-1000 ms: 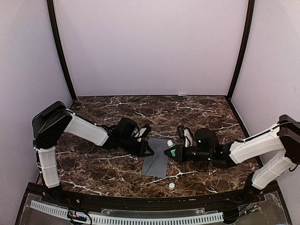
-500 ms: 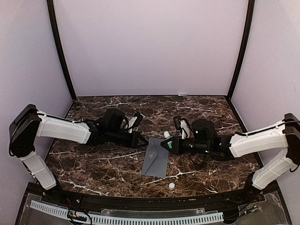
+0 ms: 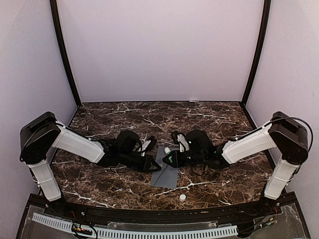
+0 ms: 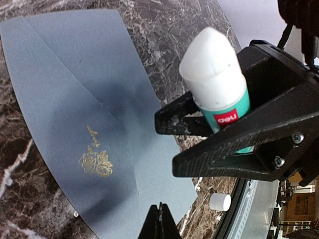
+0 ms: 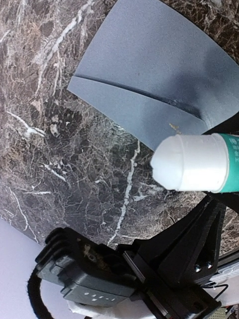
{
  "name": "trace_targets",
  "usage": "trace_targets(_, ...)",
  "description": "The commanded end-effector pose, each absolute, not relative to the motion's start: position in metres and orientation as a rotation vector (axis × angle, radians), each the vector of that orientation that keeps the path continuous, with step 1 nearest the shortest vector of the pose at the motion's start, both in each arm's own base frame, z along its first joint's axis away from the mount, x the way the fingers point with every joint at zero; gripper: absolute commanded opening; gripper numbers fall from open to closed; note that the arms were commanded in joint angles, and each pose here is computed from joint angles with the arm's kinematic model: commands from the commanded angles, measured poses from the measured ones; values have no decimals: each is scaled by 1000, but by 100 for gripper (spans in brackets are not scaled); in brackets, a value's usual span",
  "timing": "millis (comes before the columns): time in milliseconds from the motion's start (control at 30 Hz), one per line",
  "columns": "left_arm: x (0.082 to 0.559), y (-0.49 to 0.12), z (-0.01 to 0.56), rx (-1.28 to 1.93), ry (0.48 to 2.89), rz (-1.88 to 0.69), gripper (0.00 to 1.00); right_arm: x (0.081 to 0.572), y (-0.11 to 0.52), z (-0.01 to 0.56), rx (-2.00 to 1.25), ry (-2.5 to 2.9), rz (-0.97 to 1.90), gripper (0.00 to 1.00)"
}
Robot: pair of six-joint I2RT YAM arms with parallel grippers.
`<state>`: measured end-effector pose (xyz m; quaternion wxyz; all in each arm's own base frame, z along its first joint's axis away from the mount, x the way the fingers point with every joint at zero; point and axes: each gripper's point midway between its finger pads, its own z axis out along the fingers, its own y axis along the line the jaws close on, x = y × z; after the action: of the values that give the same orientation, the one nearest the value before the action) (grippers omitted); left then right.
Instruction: Place the letter into the envelope and seal it
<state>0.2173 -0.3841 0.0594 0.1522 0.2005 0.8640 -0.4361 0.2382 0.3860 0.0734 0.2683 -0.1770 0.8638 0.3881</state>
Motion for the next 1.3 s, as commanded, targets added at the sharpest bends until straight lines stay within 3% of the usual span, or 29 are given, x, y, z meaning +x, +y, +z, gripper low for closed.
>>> trace_targets(0,212,-392,48,598,2477,-1284,0,250,402,83,-482,2274,1102,0)
trace_targets(400,200,-382,5,588,2589,-1230,0,252,402,40,-502,2367,1060,0)
trace_targets(1000,200,-379,1,585,2603,-1199,0,219,397,25,-552,2450,1114,0)
trace_targets(1267,200,-378,1,586,2609,-1196,0,242,392,23,-465,2458,1046,0)
